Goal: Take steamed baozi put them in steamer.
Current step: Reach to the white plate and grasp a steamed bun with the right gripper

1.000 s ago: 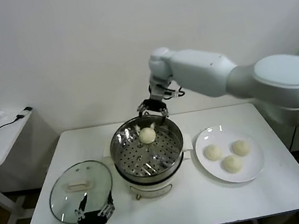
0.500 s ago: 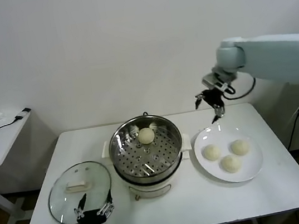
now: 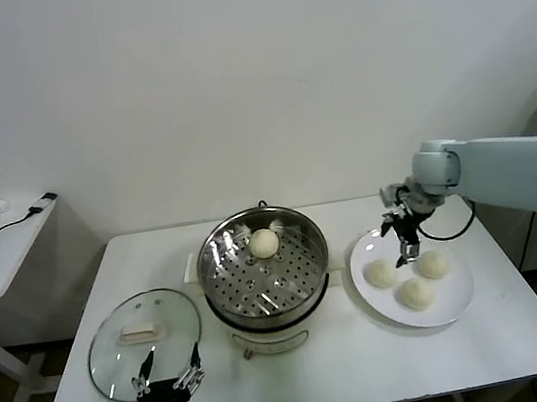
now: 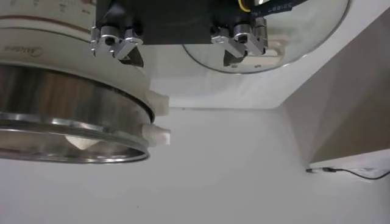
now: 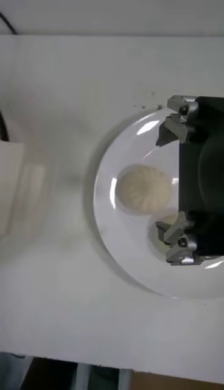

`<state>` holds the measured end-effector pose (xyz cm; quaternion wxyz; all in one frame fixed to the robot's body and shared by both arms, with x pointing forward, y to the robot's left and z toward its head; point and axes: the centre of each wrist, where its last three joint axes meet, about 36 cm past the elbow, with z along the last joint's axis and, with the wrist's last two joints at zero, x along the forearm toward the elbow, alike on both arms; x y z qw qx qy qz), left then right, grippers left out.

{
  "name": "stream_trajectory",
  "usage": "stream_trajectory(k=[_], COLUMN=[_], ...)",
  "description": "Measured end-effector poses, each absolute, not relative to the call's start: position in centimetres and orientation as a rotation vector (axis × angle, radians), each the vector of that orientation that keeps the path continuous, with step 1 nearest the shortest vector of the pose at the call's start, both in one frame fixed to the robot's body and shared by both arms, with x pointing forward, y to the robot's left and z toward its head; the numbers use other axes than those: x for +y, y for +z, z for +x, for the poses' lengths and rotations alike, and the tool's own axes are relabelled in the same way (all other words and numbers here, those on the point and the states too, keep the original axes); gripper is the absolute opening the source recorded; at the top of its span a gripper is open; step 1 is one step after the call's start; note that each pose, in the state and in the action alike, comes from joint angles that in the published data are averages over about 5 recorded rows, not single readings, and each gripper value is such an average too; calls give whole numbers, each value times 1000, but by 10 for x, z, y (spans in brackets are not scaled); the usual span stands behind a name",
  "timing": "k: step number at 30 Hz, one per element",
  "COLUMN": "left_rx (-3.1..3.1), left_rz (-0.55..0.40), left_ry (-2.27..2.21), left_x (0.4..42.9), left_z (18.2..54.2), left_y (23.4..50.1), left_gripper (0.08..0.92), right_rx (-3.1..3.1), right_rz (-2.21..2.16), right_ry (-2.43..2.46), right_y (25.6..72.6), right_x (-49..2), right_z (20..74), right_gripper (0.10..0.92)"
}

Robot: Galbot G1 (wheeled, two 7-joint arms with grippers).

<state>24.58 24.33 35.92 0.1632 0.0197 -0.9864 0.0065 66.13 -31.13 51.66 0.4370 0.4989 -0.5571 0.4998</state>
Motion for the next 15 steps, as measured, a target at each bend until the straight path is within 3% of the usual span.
stream_trajectory(k=[15], left_rx=[-2808], left_rz=[55], left_ry=[12], left_x=[243], left_z=[243], left_y=[357], left_gripper=[823], right_rx=[-1408], right_rz=[1188], right_ry=[1183], right_y=[466], right_x=[-304], right_z=[668], right_gripper=[804])
